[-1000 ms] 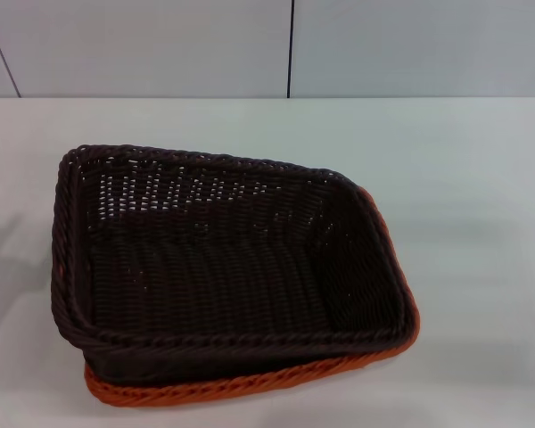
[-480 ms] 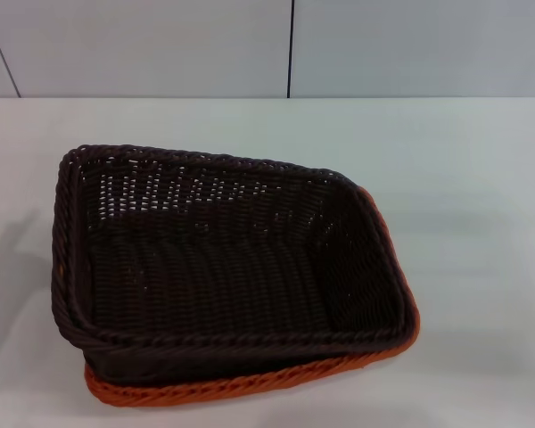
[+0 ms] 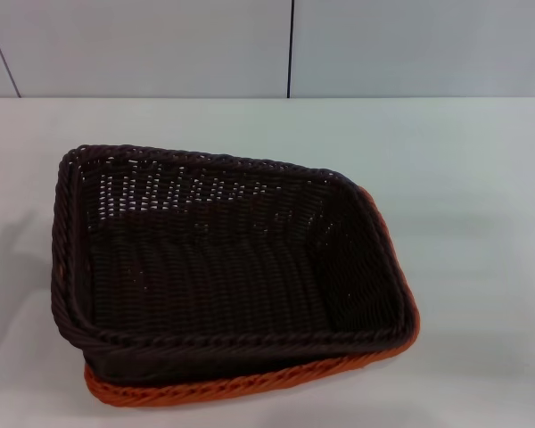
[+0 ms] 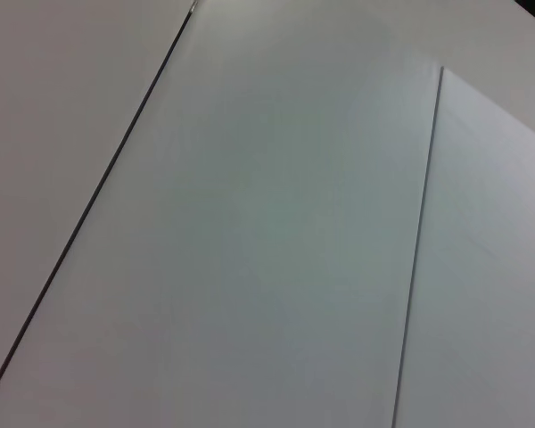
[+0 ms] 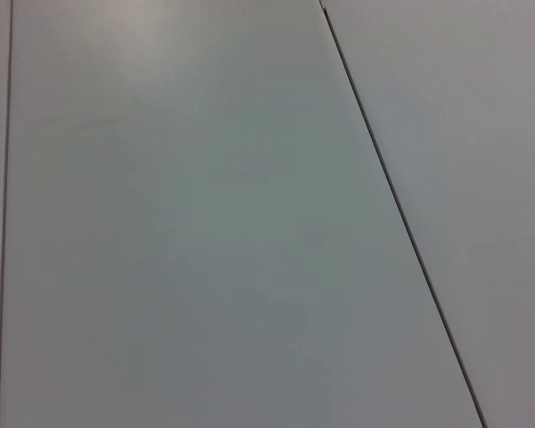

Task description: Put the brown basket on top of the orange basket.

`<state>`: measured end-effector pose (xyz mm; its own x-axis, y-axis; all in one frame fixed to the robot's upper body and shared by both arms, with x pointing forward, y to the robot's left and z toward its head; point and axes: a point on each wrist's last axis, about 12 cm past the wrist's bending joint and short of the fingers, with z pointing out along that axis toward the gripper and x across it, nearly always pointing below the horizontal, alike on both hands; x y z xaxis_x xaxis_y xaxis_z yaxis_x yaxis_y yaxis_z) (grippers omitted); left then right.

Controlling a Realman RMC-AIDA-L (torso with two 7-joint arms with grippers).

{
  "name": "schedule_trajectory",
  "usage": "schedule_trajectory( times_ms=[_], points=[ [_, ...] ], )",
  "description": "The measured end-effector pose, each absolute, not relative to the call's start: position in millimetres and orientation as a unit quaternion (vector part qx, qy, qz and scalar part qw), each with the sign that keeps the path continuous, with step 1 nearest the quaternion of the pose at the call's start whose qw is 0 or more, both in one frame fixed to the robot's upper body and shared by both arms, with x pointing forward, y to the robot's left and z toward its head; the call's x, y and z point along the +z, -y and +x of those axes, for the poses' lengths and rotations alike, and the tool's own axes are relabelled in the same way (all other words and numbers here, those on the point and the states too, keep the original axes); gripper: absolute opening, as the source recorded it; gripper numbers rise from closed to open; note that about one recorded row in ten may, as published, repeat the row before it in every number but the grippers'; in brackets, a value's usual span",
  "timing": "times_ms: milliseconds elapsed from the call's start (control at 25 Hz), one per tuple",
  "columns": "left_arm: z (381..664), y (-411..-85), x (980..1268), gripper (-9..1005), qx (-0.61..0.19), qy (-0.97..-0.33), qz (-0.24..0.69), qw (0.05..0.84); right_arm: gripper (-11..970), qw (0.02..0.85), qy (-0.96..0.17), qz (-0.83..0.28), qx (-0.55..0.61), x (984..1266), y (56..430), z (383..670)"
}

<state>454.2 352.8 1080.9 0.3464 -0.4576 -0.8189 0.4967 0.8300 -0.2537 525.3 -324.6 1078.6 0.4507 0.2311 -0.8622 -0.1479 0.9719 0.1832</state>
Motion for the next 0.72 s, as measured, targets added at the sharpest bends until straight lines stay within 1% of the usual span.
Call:
schedule_trajectory(
  times_ms=[720],
  points=[
    [459.8, -348.8, 1084.1, 704, -0.294, -0.483, 0.026, 0.824, 507, 0.851, -0.503, 0.093, 0.122, 1069.8, 341.7, 499.4]
  ],
)
